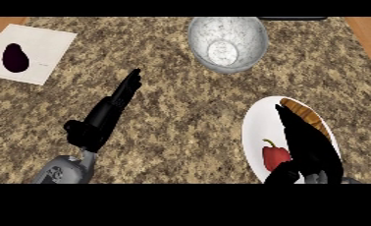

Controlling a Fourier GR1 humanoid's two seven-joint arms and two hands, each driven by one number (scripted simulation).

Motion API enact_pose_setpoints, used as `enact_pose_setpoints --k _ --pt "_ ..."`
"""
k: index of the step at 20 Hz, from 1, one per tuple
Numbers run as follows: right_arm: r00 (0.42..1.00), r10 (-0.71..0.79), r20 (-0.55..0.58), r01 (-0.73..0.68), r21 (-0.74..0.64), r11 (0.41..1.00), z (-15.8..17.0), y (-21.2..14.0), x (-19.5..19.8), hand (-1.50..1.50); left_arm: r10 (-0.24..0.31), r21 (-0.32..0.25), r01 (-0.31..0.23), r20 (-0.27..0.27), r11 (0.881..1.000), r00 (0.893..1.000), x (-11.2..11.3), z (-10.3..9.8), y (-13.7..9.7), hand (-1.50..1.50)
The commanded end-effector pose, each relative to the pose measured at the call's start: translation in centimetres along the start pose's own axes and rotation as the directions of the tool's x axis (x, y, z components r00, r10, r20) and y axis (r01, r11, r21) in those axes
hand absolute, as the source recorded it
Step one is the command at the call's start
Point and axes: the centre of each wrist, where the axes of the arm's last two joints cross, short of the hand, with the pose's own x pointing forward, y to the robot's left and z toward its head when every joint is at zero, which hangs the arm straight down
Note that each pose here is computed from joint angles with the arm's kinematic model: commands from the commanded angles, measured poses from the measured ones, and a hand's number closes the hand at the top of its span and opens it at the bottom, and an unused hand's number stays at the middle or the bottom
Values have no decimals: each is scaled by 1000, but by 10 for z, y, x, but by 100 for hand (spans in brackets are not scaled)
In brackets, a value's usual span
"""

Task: Pick the bell pepper from the plate and place it in the bowl

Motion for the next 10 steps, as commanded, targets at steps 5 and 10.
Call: enact_pose_setpoints --k 5,10 --pt "970 24 -241 -18 24 1000 -7 17 -13 -150 6 11 -6 -1 1000 1000 9 9 12 0" --pt "969 43 -242 -32 50 998 -15 29 -34 -150 16 3 -16 0 1000 1000 -13 8 -8 0"
